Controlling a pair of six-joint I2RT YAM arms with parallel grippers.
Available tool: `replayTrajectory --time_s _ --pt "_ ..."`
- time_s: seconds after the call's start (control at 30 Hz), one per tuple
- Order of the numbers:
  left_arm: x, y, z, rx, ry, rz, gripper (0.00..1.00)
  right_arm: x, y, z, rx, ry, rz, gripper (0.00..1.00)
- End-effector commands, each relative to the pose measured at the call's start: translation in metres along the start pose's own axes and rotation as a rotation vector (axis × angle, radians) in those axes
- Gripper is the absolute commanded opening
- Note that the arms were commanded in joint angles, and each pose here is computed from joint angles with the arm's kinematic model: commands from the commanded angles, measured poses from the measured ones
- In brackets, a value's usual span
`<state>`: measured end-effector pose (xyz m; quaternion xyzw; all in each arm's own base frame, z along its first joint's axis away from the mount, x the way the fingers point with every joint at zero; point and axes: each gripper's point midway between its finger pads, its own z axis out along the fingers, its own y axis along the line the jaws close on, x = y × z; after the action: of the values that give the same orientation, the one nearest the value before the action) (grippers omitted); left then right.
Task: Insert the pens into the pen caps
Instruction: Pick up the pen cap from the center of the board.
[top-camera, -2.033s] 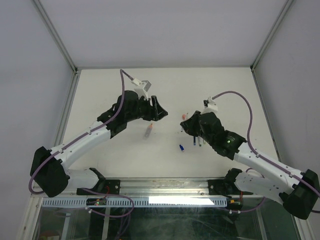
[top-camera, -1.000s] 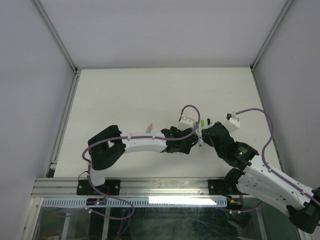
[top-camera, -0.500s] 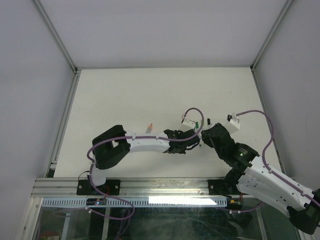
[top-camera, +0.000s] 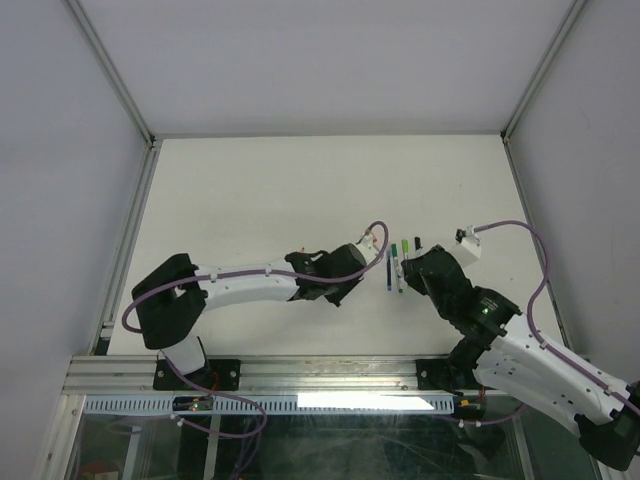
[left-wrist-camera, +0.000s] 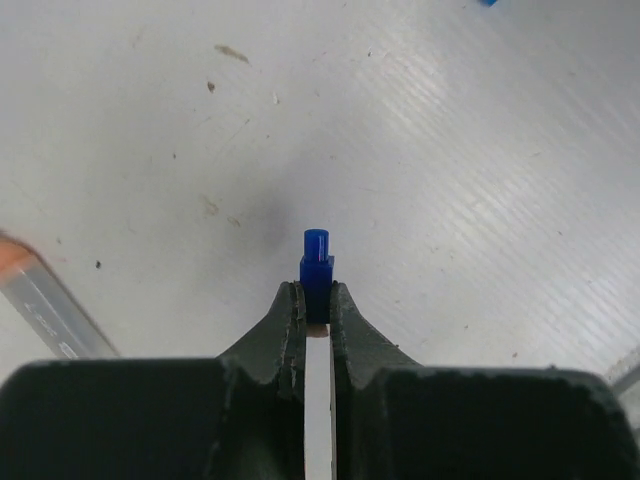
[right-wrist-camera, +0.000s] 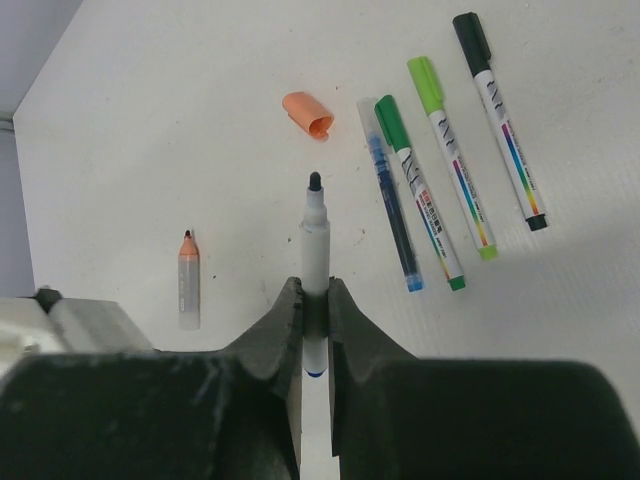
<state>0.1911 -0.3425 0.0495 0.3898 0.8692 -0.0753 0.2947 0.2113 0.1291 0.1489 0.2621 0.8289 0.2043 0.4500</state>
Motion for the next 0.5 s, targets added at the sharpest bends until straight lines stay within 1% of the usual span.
replayTrajectory --time_s 0.0,0.07,0.2,0.3,0.37,0.4,0.47 --pt "-0.045 -0.011 -0.031 0.306 -0.179 0.184 0.00 -0.013 0.010 -0.002 -0.039 -0.047 0.046 0.09" --pt "-0.052 -0.010 -0.036 0.365 -0.212 0.224 0.00 -0.013 0.009 -0.004 -0.044 -0.052 0.046 0.09" --pt "-0.056 0.004 -0.028 0.335 -0.225 0.310 0.00 -0.017 0.007 -0.008 -0.044 -0.058 0.047 0.10" --pt "-0.051 0.006 -0.024 0.378 -0.225 0.368 0.00 -0.019 0.004 -0.010 -0.044 -0.067 0.052 0.10" --pt "-0.054 0.007 -0.025 0.379 -0.254 0.407 0.00 -0.020 0.003 -0.011 -0.050 -0.076 0.054 0.10" --pt "-0.054 0.006 -0.027 0.396 -0.270 0.439 0.00 -0.021 0.003 -0.011 -0.052 -0.082 0.054 0.10" --pt "-0.048 -0.001 -0.030 0.450 -0.297 0.550 0.00 -0.023 0.002 -0.012 -0.056 -0.092 0.058 0.10"
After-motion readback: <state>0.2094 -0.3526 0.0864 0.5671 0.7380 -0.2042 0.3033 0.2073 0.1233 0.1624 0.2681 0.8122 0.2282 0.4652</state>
